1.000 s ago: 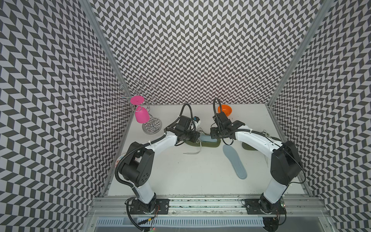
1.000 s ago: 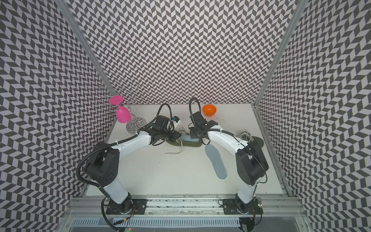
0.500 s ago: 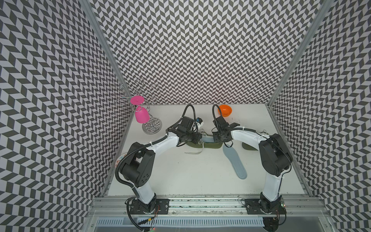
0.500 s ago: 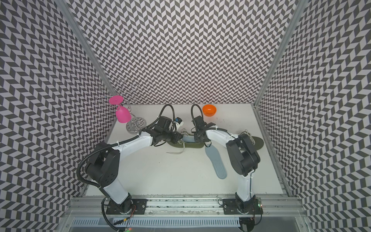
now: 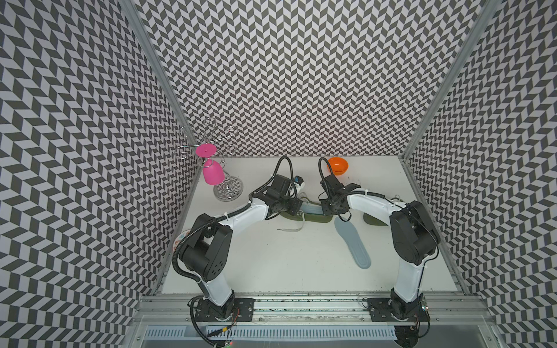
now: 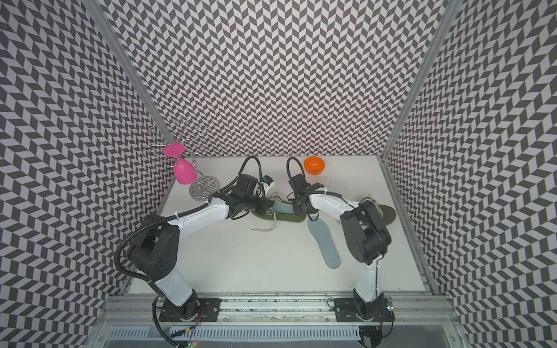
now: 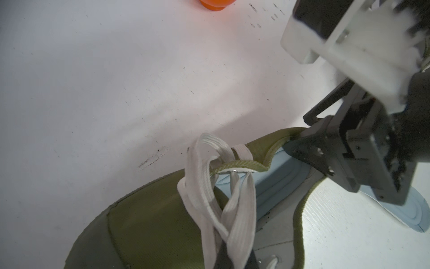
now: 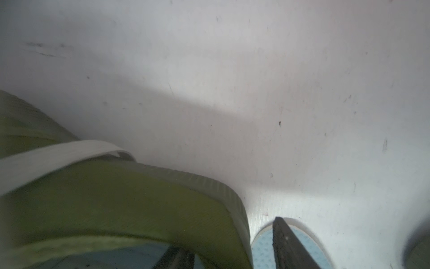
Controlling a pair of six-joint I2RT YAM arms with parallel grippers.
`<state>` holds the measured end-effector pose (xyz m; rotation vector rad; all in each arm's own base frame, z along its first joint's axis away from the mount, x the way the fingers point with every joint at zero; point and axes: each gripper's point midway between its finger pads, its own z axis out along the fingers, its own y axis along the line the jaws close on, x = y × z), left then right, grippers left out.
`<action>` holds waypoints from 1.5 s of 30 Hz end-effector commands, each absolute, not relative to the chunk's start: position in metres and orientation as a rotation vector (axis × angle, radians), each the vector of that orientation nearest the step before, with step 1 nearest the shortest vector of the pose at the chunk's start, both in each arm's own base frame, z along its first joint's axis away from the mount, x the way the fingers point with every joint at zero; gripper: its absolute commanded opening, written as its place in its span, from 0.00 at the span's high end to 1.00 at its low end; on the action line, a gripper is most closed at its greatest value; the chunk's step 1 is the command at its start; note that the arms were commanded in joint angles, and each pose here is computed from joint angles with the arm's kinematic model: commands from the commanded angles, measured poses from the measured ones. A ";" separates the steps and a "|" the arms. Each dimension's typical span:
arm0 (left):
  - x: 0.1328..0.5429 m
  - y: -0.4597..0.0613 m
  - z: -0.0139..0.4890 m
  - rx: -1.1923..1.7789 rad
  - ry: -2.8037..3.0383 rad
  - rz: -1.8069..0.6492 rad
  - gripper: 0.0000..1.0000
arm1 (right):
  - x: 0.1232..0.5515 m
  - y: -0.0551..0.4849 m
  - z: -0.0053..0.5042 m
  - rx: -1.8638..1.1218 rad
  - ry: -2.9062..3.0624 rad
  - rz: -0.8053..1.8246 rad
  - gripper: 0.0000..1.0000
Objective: Insert the insole into the shoe
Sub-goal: Insert the insole into the shoe, then move the shoe to the center of the board.
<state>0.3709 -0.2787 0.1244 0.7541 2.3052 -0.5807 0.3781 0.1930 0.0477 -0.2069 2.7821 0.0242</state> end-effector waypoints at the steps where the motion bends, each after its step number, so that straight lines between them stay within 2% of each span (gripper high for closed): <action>1: 0.391 -0.273 0.173 0.669 2.170 -0.556 1.00 | 0.357 0.170 0.024 -0.201 2.842 -0.092 0.47; 5: 0.402 -0.260 0.170 0.608 2.181 -0.485 1.00 | 0.350 0.173 0.029 -0.197 2.852 -0.038 0.49; 11: 0.413 -0.255 0.166 0.570 2.186 -0.424 1.00 | 0.360 0.214 0.085 -0.176 2.764 0.287 0.54; 15: 0.434 -0.250 0.159 0.550 2.187 -0.318 1.00 | 0.358 0.261 0.117 -0.181 2.684 0.666 0.62; 18: 0.452 -0.251 0.154 0.552 2.185 -0.253 1.00 | 0.345 0.294 0.110 -0.131 2.660 0.967 0.68; 23: 0.483 -0.247 0.149 0.556 2.143 -0.149 0.97 | 0.319 0.339 0.101 -0.110 2.645 1.354 0.68; 26: 0.505 -0.239 0.142 0.616 2.128 -0.040 0.96 | 0.315 0.345 0.114 -0.135 2.620 1.381 0.66; 32: 0.547 -0.230 0.142 0.790 2.003 0.206 0.95 | 0.325 0.324 0.155 -0.143 2.529 1.350 0.61; 37: 0.572 -0.225 0.130 0.980 1.884 0.544 0.93 | 0.330 0.298 0.158 -0.119 2.529 1.242 0.60; 41: 0.595 -0.217 0.118 1.052 1.851 0.708 0.89 | 0.325 0.289 0.156 -0.172 2.563 1.167 0.59; 43: 0.604 -0.217 0.122 1.042 1.846 0.702 0.85 | 0.323 0.285 0.156 -0.184 2.567 1.132 0.58; 45: 0.608 -0.220 0.130 1.020 1.830 0.659 0.74 | 0.322 0.281 0.156 -0.177 2.568 1.112 0.57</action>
